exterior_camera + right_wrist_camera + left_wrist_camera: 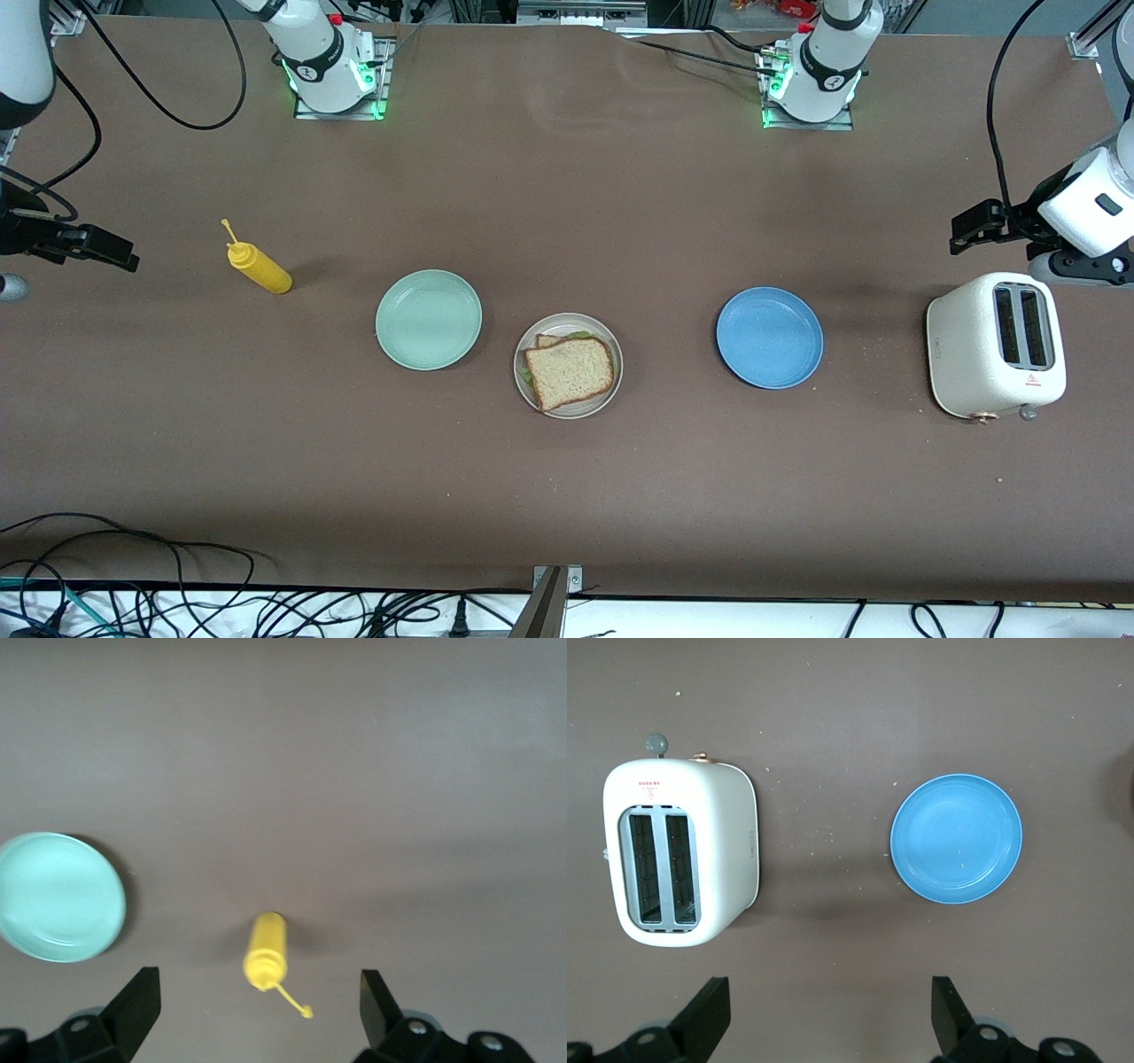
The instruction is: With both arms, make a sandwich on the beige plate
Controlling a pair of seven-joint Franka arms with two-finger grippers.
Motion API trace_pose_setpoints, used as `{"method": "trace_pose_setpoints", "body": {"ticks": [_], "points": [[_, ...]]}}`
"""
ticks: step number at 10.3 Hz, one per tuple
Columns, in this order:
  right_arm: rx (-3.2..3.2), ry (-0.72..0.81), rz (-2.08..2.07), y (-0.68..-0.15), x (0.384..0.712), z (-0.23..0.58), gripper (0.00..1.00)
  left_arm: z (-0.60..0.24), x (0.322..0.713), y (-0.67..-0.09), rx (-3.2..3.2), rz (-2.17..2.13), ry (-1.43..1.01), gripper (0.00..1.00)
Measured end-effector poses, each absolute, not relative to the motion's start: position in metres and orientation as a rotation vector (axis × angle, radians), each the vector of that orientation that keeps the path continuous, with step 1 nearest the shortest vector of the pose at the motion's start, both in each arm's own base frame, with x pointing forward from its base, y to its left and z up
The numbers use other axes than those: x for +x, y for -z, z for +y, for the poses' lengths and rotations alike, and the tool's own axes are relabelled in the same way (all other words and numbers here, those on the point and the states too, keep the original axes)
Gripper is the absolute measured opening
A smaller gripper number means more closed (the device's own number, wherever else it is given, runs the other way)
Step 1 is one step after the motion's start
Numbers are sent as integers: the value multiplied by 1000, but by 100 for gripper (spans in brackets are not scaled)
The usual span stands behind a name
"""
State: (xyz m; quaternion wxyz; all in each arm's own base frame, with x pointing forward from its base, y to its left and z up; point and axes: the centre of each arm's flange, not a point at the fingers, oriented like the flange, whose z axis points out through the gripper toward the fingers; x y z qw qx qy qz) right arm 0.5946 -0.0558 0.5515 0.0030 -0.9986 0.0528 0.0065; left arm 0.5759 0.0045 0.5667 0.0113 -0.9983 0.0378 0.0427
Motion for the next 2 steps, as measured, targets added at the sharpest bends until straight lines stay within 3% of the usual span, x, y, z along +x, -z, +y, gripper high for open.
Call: {"method": "trace_pose_setpoints", "body": {"ticks": [2], "points": [[-3098,15,174,-556,600,-51,100,5,576,-567,-3114,118,-134,100]]}}
